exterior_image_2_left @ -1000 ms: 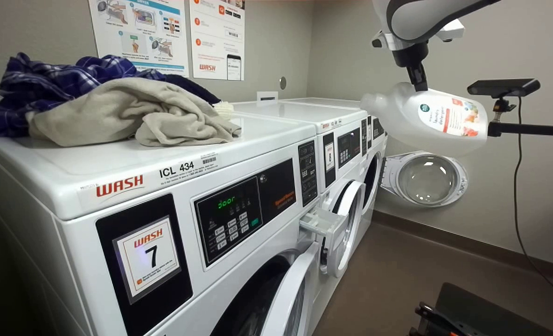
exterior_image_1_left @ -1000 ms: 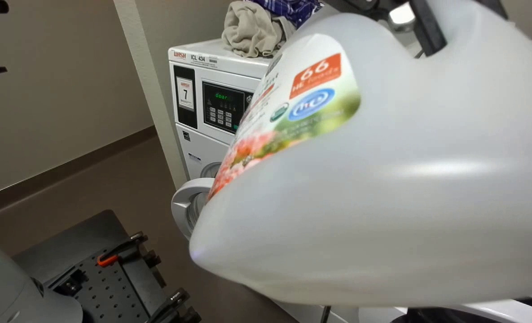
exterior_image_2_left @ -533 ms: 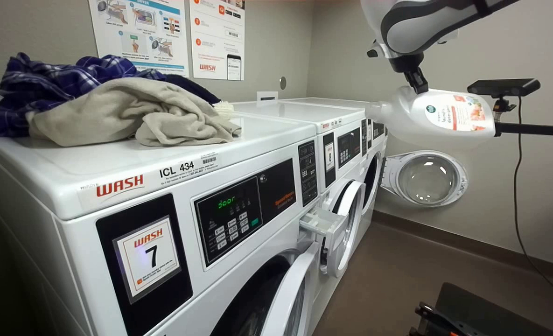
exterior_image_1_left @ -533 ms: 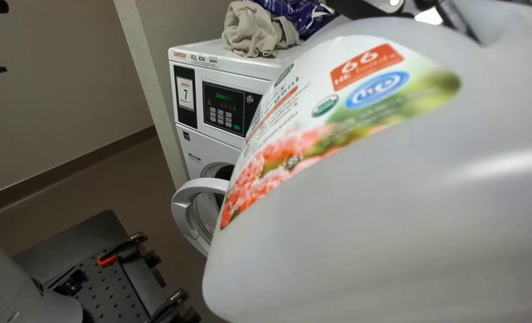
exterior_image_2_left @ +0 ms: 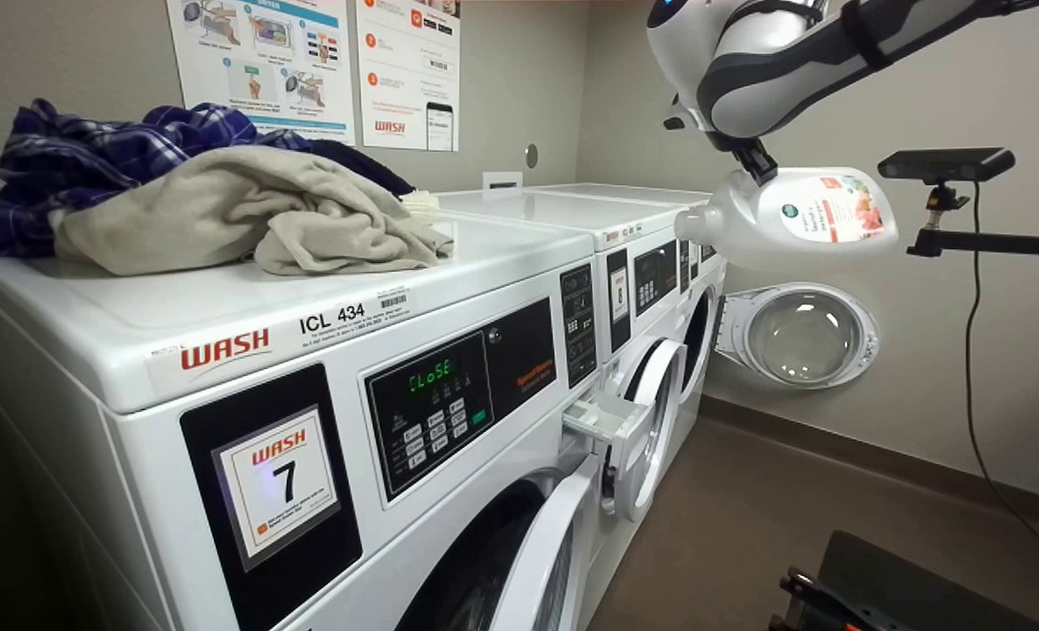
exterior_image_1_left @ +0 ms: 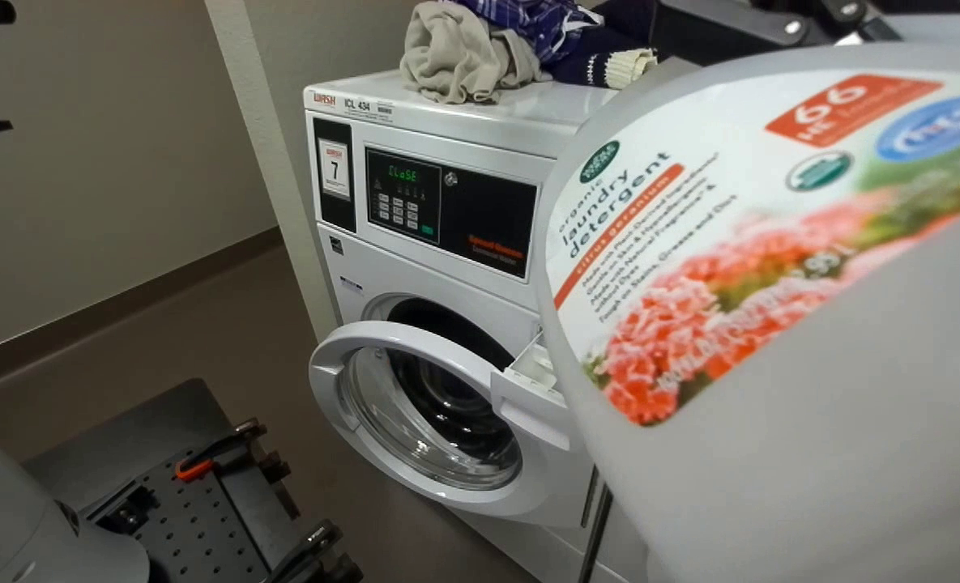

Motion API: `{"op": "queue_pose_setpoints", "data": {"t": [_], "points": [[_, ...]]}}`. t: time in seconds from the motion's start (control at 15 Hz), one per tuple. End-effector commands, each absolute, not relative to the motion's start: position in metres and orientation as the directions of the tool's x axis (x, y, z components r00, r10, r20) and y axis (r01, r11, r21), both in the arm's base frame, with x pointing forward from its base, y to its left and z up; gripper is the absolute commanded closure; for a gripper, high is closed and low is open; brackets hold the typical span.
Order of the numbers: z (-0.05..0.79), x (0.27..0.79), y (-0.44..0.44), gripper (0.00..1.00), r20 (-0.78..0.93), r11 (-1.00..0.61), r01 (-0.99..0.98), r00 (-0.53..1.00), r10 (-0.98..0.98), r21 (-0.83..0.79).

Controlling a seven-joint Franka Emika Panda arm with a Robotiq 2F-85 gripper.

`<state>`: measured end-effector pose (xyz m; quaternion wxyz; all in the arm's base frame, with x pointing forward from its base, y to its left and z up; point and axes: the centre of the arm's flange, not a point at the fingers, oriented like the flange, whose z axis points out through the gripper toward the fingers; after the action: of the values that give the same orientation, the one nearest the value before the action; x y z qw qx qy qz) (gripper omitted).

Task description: Pour some of the detergent in the detergent tray

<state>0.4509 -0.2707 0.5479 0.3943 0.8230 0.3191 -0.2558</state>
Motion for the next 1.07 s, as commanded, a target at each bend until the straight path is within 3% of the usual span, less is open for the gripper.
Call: {"op": "queue_pose_setpoints", "data": {"t": [0.0,1.0], "points": [[0.562,0.467,-0.27,0.94,-0.708,-0.384,0.781,0.616,0.345,0.493],[0.566,0.5,-0.25,0.94,-0.801,-0.056,0.868,0.479,0.359,0.494]]}}
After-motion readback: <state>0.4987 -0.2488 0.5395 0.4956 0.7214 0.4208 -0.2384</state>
